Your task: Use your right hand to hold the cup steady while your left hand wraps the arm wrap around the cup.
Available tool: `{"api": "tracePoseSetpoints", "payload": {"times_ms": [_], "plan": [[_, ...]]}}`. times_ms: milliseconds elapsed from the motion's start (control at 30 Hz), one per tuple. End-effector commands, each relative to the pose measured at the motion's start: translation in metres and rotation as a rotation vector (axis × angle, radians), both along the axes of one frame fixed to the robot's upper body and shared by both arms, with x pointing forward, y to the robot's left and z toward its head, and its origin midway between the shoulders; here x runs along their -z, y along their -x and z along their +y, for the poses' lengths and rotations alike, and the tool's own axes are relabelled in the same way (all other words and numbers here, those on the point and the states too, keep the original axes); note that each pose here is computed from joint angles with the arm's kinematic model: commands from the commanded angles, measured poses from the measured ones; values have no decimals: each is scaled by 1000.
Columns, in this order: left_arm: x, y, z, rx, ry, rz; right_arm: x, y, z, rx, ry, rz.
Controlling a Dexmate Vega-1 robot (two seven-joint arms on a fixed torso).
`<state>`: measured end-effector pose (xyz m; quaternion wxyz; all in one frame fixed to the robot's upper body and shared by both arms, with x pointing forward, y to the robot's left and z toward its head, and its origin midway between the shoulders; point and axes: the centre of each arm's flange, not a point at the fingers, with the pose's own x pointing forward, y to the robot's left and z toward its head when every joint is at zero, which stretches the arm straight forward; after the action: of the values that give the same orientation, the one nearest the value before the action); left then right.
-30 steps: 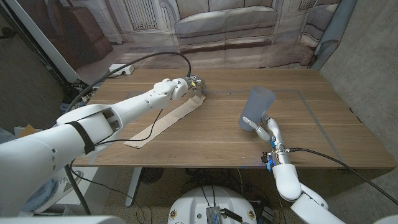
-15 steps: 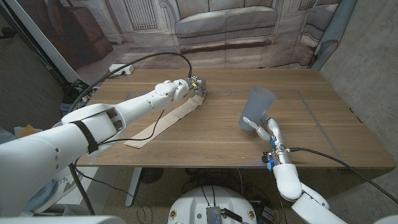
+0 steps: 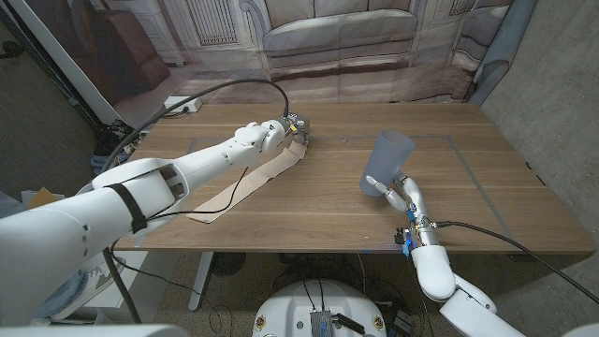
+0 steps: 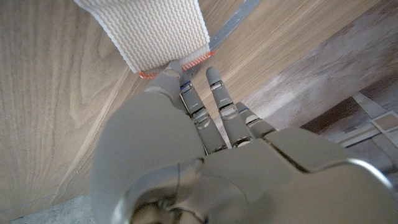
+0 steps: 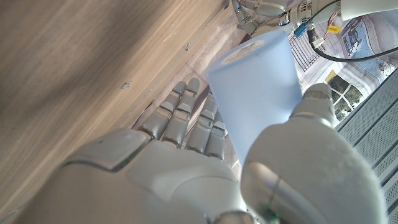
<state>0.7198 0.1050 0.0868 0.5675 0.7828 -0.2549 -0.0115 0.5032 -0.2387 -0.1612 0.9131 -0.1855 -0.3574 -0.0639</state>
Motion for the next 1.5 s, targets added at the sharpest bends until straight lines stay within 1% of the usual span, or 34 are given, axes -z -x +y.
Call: {"api": "tracePoseSetpoints", "payload": {"times_ms": [33, 300, 433, 533, 700, 733, 767, 833, 900, 967, 1267, 1500], "plan": [[-14, 18, 1, 2, 43, -62, -2, -1, -1, -7, 3, -10], [-24, 34, 3, 29, 79, -105, -2, -1, -1, -8, -1, -19], [-28, 45, 2, 53, 95, -117, -3, 0, -1, -10, -5, -21], [-31, 57, 1, 76, 96, -133, -3, 0, -1, -10, -9, -21], [-34, 80, -5, 123, 87, -167, -3, -2, -2, -6, -10, -21], [-35, 89, -7, 138, 77, -180, -3, -2, -3, 1, -12, -19], [-35, 89, -7, 138, 77, -180, -3, -3, -3, 1, -12, -19], [-34, 98, -10, 156, 60, -195, -5, -3, -6, 13, -6, -21], [-34, 100, -11, 161, 57, -196, -7, -3, -7, 22, 1, -23], [-36, 105, -12, 165, 50, -206, -12, 0, -10, 55, 26, -32], [-44, 115, -9, 174, 80, -205, -35, 11, -27, 177, 66, -105], [-47, 130, -10, 189, 85, -218, -53, 12, -36, 306, 146, -154]]}}
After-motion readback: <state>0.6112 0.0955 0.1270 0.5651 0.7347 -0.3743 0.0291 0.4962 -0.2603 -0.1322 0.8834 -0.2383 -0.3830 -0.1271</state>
